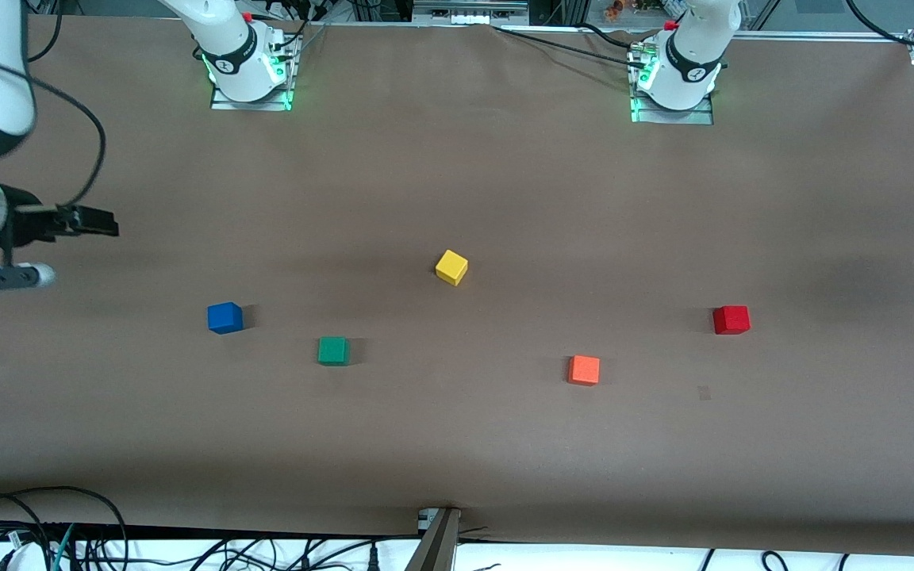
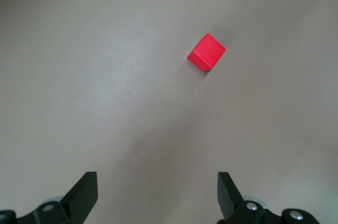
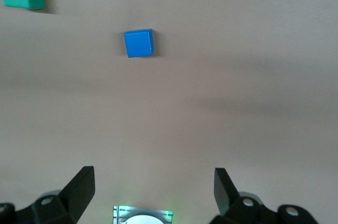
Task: Pass red block to right arm, stack on blue
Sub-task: 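Move the left gripper to the red block while the right gripper approaches blue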
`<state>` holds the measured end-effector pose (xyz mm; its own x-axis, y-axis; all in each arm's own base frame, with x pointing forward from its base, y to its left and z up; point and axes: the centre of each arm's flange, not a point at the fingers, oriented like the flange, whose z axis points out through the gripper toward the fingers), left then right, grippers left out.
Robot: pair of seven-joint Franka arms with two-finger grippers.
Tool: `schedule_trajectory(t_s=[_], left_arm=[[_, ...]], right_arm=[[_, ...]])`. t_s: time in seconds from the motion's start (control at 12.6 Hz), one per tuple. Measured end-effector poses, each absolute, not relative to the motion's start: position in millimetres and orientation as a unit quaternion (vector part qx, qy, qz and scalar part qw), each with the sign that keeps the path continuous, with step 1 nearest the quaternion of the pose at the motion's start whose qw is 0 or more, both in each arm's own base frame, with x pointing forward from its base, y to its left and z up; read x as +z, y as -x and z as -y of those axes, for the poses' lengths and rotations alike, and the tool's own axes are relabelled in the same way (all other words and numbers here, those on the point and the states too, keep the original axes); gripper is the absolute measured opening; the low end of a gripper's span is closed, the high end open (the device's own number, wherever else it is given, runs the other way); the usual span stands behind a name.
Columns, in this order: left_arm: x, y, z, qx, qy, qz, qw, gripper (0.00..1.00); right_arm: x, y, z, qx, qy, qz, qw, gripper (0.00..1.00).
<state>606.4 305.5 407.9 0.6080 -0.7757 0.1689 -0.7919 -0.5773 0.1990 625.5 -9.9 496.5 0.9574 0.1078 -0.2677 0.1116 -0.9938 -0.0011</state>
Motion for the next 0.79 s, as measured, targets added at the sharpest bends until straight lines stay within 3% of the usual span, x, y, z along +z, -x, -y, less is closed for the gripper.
schedule_trajectory(t_s=[0.32,0.79], left_arm=[[312,-605,-333,0.101,-0.824,0.52,0.199,1.0],[211,-621,-321,0.192,-0.733,0.601,0.253,1.0]], right_arm=[[436,-655,-8,-0.127,-0.989,-0.07,0.015,1.0],[412,-665,-13,-0.121,-0.99,-0.073,0.016,1.0]])
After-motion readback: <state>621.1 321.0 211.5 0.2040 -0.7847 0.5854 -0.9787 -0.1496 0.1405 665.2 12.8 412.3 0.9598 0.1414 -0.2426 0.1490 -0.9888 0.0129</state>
